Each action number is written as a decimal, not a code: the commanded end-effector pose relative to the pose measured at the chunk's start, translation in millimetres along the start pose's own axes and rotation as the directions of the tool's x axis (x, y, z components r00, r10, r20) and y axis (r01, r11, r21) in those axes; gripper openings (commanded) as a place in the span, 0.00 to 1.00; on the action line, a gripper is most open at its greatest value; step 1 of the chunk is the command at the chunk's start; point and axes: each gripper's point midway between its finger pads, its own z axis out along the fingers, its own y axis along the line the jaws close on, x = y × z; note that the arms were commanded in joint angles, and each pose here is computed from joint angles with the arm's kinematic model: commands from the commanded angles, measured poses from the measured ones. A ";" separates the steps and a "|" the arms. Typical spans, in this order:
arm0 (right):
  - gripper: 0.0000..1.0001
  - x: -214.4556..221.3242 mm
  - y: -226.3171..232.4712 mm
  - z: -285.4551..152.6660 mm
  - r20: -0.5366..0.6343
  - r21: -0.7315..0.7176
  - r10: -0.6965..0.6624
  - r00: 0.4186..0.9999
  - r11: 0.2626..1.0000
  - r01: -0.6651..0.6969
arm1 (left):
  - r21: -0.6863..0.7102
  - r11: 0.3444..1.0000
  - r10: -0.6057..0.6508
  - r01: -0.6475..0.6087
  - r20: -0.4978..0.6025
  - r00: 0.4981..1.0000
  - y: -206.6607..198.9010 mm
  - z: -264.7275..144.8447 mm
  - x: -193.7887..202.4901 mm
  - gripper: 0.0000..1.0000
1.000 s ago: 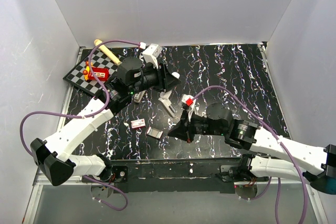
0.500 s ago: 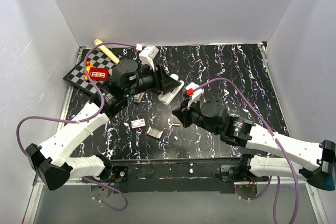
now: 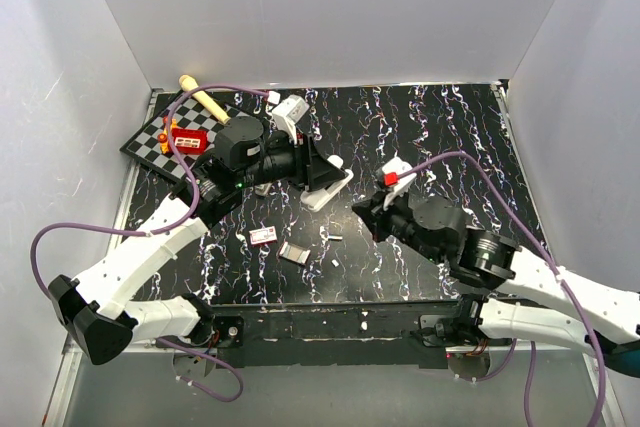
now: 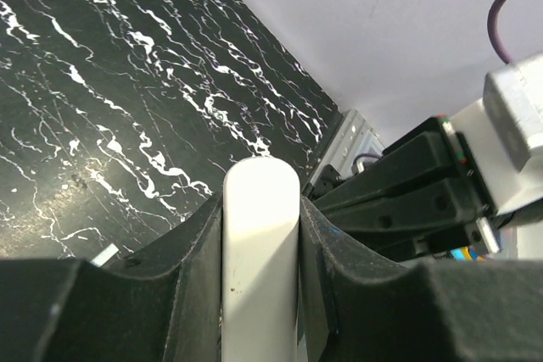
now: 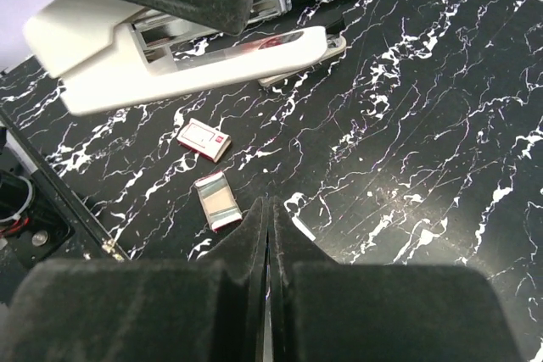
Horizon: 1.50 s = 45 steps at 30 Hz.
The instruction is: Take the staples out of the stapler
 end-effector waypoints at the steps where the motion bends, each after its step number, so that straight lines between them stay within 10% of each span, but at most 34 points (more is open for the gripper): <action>1: 0.01 -29.2 3.9 -30.1 0.066 -0.067 -0.016 0.998 0.998 0.020 | 0.156 0.984 0.089 -0.089 0.009 0.996 -34.6 -16.1 -5.5 0.00; 33: 0.01 -127.6 52.2 -78.3 0.312 -0.349 0.074 0.947 0.936 0.041 | 0.584 0.797 0.207 -0.154 -0.025 0.978 -93.8 -30.6 21.6 0.02; 45: 0.01 -163.4 71.3 -61.7 0.372 -0.402 -0.012 0.928 0.899 0.173 | 0.775 0.629 0.326 -0.062 -0.190 0.926 -115.3 -38.7 76.6 0.13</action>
